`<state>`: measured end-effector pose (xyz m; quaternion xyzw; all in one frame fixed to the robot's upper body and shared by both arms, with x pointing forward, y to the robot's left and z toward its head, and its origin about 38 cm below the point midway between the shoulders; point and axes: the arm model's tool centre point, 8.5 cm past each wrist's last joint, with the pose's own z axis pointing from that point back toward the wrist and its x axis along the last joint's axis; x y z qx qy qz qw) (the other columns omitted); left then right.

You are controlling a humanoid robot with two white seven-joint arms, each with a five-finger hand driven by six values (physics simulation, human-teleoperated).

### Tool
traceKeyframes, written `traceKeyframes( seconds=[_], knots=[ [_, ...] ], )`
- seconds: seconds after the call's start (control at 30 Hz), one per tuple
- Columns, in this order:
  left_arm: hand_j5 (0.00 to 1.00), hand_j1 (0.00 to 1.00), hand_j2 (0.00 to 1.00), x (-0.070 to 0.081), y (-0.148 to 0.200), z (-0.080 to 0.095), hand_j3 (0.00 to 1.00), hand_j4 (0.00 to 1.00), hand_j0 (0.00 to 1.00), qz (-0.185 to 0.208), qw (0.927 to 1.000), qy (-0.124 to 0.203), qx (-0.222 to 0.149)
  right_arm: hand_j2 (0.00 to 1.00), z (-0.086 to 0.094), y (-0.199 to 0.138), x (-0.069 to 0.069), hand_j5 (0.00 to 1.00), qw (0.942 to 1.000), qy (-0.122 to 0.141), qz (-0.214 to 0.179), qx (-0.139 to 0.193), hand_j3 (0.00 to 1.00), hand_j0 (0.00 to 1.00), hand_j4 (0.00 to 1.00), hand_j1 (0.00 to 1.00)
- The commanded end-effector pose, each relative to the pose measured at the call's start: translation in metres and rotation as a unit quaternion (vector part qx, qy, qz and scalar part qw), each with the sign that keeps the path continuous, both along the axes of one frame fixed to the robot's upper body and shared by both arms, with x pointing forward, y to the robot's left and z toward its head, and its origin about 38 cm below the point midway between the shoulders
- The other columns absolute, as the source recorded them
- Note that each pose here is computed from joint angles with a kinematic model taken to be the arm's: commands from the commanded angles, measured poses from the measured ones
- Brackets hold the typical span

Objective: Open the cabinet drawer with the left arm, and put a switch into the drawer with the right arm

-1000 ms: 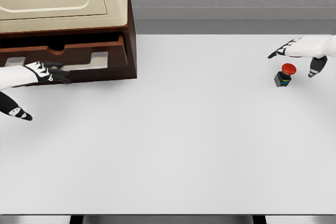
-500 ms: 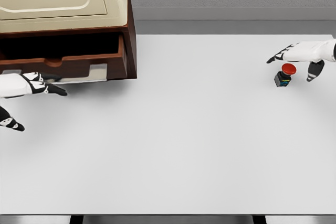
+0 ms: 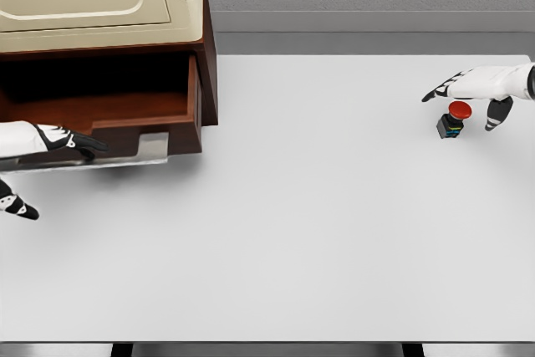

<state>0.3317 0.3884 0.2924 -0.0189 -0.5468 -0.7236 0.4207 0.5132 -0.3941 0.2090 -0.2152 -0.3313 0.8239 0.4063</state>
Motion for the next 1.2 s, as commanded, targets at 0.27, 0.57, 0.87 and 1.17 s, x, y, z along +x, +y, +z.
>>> traceKeyframes(
  seconds=[0.27,0.57,0.87,1.17],
  knots=[
    [1.0,1.0,1.0,-0.003,0.0,0.013,1.0,1.0,1.0,0.001,0.9991,0.001,-0.043,1.0,0.001,-0.004,-0.001,1.0,1.0,0.0,-0.004,0.0,1.0,1.0,1.0,1.0],
    [1.0,1.0,1.0,-0.009,0.012,0.028,1.0,1.0,1.0,0.019,0.9992,0.004,-0.036,0.96,-0.001,-0.005,-0.002,0.96,1.0,0.002,-0.004,-0.004,0.96,0.96,0.96,0.96],
    [1.0,1.0,1.0,0.015,0.071,0.03,1.0,1.0,1.0,0.125,0.9888,-0.003,-0.082,0.78,-0.003,-0.004,-0.002,0.78,1.0,0.005,-0.003,-0.004,0.78,0.78,0.78,0.78],
    [1.0,1.0,1.0,0.015,0.068,0.032,1.0,1.0,1.0,0.12,0.9893,-0.004,-0.083,0.7,-0.002,-0.002,-0.001,0.7,1.0,0.004,-0.002,0.0,0.7,0.7,0.7,0.7]
  ],
)
